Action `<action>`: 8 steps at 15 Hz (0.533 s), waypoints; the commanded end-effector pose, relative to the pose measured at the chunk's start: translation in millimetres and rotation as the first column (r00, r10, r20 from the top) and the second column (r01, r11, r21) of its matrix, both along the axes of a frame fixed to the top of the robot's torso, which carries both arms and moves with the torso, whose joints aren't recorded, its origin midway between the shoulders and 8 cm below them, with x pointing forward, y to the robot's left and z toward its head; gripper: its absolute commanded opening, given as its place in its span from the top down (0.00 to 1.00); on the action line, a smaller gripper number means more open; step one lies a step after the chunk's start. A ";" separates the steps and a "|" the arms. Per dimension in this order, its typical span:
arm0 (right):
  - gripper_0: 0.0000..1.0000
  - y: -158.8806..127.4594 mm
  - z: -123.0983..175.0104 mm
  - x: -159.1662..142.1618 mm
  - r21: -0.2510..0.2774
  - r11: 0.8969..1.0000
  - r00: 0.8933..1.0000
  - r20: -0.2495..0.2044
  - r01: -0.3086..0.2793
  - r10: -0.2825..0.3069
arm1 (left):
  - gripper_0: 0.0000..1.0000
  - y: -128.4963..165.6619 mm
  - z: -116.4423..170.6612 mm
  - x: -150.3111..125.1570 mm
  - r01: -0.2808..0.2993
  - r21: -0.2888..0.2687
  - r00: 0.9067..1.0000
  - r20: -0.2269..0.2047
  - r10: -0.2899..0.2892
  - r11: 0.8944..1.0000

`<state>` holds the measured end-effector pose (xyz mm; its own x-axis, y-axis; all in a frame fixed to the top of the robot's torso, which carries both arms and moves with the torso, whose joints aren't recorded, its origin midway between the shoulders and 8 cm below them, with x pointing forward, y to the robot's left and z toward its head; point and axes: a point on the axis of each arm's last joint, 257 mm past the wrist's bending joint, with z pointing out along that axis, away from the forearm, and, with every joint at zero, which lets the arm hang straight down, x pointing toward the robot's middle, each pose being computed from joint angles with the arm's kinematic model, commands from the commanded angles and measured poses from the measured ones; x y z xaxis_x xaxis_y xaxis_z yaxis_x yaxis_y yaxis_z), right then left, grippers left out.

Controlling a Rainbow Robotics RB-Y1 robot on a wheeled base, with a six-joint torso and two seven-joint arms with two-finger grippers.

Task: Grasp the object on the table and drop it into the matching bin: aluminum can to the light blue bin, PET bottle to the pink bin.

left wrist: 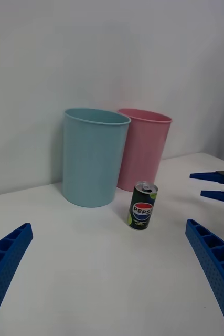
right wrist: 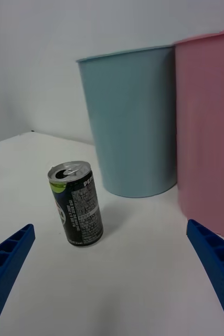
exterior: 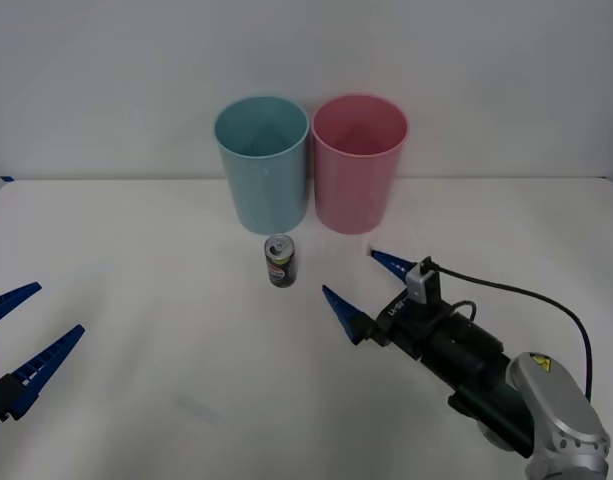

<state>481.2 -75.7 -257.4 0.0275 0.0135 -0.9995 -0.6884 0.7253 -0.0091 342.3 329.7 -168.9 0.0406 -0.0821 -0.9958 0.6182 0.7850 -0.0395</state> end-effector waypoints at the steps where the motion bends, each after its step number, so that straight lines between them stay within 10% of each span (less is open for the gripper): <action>1: 0.00 22.3 -2.5 2.4 -0.001 1.000 1.000 -0.007 0.011 -0.011 | 0.00 0.0 0.0 0.0 0.000 0.000 1.000 0.000 0.000 1.000; 8: 0.00 57.9 -15.6 12.4 -0.038 0.999 0.999 -0.030 0.031 -0.032 | 0.00 0.0 0.0 0.0 0.000 0.000 1.000 0.000 0.000 1.000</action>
<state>490.3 -20.5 -268.1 0.0058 -0.0168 -0.9998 -0.6620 0.7493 -0.0164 342.3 329.7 -168.9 0.0407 -0.0821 -0.9958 0.6182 0.7850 -0.0394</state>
